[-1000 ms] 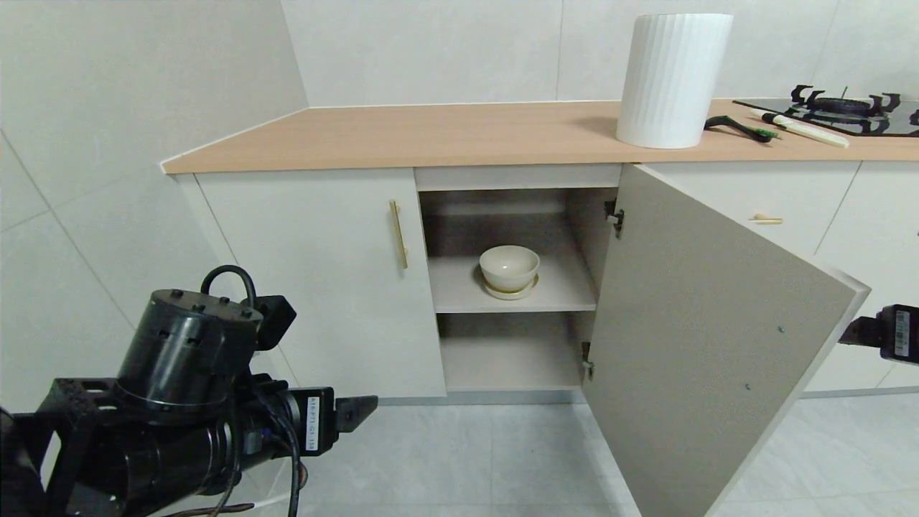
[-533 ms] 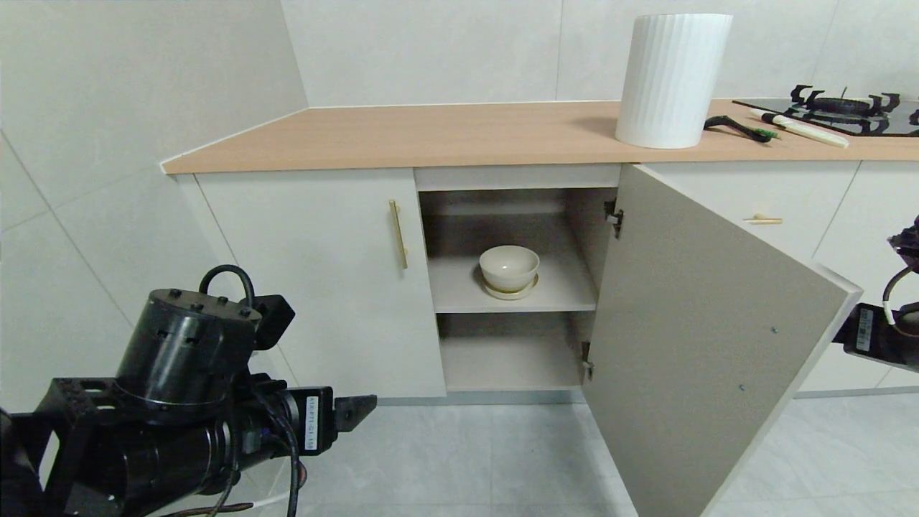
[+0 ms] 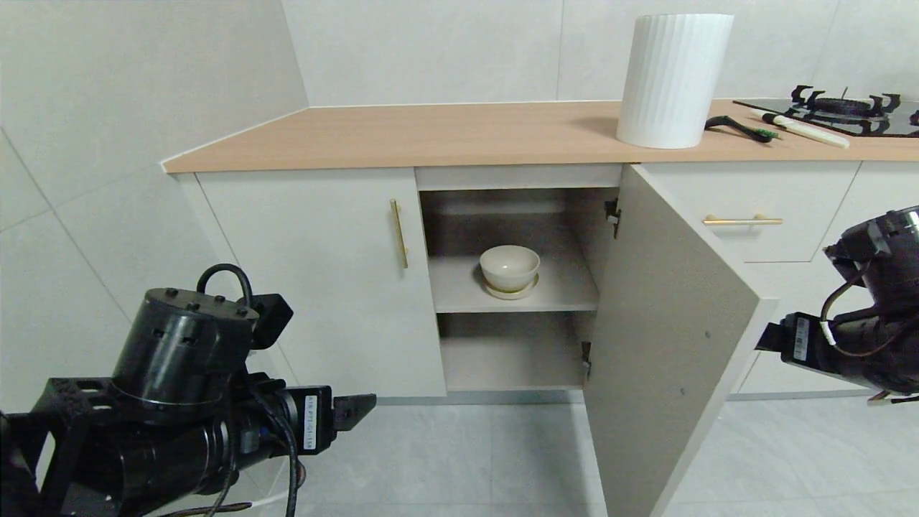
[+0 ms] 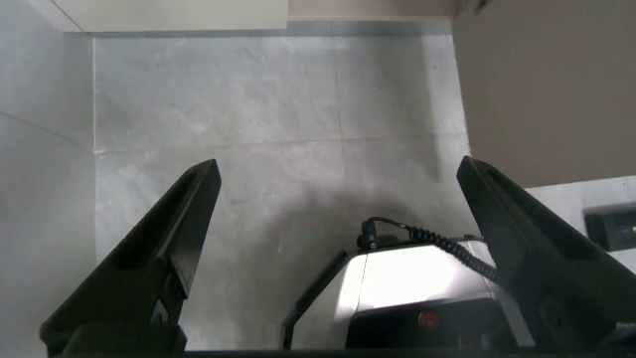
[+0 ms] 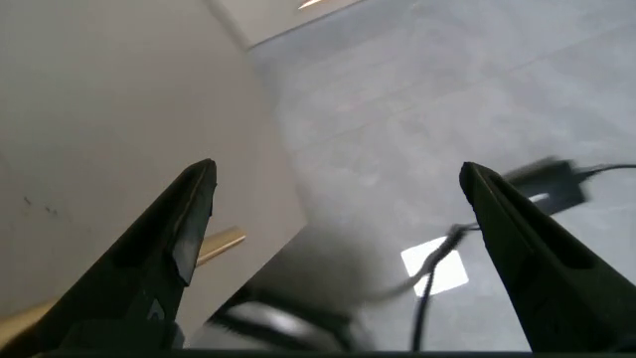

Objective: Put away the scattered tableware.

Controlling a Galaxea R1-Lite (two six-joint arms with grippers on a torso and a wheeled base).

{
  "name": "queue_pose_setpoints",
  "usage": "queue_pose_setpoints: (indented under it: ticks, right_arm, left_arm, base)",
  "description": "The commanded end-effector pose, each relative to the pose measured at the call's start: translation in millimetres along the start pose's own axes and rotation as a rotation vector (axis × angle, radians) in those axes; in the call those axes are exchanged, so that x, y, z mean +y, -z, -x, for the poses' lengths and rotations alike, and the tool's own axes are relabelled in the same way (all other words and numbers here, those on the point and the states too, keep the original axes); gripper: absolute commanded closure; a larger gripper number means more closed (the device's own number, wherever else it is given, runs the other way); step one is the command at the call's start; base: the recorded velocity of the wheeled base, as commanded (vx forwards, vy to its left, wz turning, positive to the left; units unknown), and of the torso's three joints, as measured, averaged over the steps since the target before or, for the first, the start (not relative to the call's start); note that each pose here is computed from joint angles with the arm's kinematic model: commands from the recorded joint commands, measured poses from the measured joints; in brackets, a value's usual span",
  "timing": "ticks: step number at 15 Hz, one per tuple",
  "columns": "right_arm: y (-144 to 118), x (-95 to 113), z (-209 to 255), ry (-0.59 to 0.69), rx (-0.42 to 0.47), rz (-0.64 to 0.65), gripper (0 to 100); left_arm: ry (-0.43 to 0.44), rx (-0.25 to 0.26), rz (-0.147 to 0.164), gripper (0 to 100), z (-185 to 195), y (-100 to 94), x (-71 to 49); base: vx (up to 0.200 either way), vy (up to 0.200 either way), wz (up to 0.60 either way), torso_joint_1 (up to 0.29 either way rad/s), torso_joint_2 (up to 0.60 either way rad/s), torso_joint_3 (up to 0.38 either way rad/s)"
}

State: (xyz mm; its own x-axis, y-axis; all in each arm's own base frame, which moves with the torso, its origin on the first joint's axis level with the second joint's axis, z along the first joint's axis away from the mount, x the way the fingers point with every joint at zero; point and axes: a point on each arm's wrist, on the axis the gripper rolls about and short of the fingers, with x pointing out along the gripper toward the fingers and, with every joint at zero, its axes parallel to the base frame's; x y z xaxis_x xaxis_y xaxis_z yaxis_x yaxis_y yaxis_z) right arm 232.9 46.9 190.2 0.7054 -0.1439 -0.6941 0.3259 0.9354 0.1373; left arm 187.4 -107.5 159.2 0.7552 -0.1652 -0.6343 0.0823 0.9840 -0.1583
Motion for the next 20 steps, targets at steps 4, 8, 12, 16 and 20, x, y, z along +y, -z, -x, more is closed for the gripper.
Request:
queue_pose_setpoints:
  ticks: [4,8,12,16,20]
  right_arm:
    - [24,59,-8,-0.206,0.09,0.097,0]
    - [28,107,-28,-0.313,0.14,0.171,0]
    - [22,143,-59,-0.33,0.131,0.235,0]
    - [17,163,-81,-0.335,0.123,0.23,0]
    - [23,170,-98,-0.344,0.106,0.215,0]
  left_arm:
    - [0.005,-0.04,0.01,0,9,-4.2,0.7]
    - [0.024,-0.082,0.021,0,19,-9.3,1.5]
    - [0.025,-0.088,0.003,0,21,-9.0,2.2]
    - [0.031,-0.101,0.007,0,19,-9.9,1.2]
    - [0.025,-0.092,0.004,0,16,-9.0,0.7]
  base:
    - [0.0,0.0,0.0,0.0,0.0,0.0]
    - [0.0,0.0,0.0,0.0,0.0,0.0]
    - [0.0,0.0,0.0,0.0,0.0,0.0]
    - [0.0,0.0,0.0,0.0,0.0,0.0]
    - [0.0,0.0,0.0,0.0,0.0,0.0]
